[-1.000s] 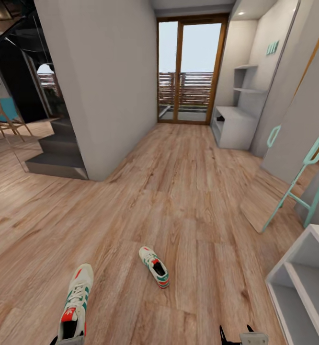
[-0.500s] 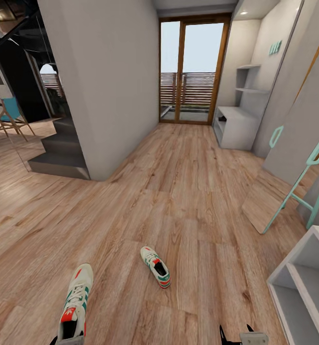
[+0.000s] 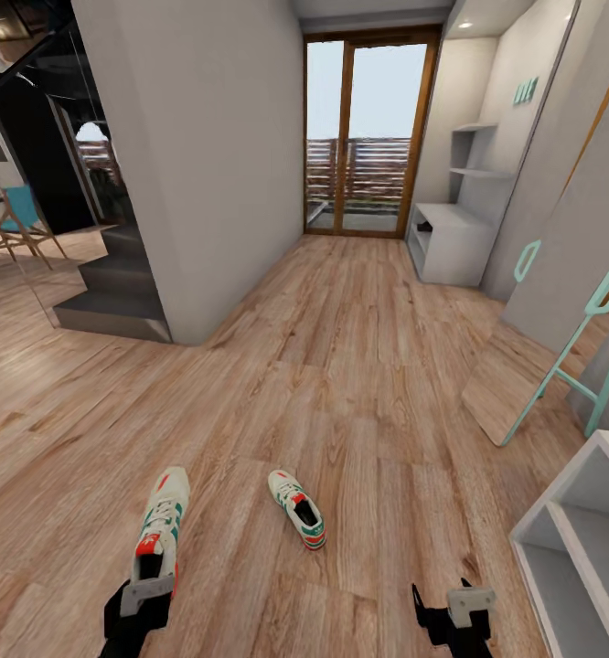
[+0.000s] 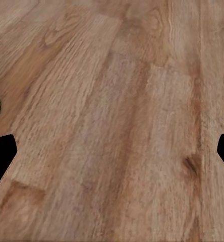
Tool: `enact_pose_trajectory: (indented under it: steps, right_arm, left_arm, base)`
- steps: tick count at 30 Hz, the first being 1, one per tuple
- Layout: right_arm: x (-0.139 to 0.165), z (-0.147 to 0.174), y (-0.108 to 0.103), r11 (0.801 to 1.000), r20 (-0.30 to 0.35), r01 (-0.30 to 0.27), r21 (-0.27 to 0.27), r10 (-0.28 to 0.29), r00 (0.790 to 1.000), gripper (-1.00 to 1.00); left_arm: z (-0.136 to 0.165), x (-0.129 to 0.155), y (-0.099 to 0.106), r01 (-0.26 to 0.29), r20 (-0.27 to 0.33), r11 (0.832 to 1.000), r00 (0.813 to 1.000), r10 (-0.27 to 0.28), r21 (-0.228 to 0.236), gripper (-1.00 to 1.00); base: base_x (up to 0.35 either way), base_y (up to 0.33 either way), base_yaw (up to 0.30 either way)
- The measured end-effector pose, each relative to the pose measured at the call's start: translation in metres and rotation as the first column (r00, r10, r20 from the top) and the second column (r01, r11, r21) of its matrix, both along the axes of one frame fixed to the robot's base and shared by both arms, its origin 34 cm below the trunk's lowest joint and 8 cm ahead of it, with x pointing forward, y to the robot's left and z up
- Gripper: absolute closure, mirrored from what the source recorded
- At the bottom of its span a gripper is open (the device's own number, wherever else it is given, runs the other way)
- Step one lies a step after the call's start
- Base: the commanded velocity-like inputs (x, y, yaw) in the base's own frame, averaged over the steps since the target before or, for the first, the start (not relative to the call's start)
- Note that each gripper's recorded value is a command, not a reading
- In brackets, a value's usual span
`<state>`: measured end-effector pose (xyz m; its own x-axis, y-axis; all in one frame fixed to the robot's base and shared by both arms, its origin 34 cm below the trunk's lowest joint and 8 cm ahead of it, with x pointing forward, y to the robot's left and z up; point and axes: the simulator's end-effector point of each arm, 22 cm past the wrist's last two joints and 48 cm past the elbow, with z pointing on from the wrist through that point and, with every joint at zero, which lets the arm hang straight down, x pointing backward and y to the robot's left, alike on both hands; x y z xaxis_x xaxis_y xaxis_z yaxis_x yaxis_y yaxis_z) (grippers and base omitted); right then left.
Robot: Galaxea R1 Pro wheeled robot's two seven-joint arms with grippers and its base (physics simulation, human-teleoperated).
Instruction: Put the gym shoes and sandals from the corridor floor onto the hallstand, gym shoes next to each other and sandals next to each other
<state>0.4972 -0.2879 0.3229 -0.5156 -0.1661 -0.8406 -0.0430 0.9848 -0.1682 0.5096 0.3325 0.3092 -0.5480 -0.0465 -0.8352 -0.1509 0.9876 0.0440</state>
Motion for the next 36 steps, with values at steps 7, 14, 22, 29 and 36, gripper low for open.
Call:
enact_pose_trajectory:
  steps: [7, 14, 22, 29, 36]
  right_arm:
    - [0.083, 0.033, 0.077, 0.984, -0.104, -0.173, -0.037, 0.168, 0.98, -1.0]
    - [0.13, 0.069, 0.135, 0.978, -0.09, -0.209, 0.004, 0.208, 0.974, -1.0]
    - [0.133, 0.071, 0.146, 0.976, -0.096, -0.217, 0.012, 0.217, 0.972, -1.0]
    - [0.124, 0.057, 0.146, 0.976, -0.128, -0.217, 0.015, 0.217, 0.968, -1.0]
    - [0.122, 0.053, 0.145, 0.976, -0.137, -0.217, 0.015, 0.217, 0.966, -1.0]
  left_arm:
    - [0.043, 0.105, -0.023, 0.078, 0.017, 0.992, 0.997, -0.077, -0.097, 1.0]
    - [0.069, 0.147, -0.043, 0.147, 0.021, 0.976, 0.989, -0.145, -0.162, 1.0]
    - [0.121, 0.177, -0.035, 0.176, 0.127, 0.977, 0.979, -0.16, -0.123, 1.0]
    - [0.122, 0.178, -0.036, 0.177, 0.128, 0.977, 0.979, -0.161, -0.123, 1.0]
    - [0.119, 0.178, -0.036, 0.177, 0.123, 0.976, 0.979, -0.162, -0.124, 1.0]
  base:
    - [0.0, 0.0, 0.0]
    - [0.0, 0.0, 0.0]
    - [0.216, 0.0, 0.0]
    - [0.224, 0.0, 0.002]
    - [0.026, 0.0, 0.113]
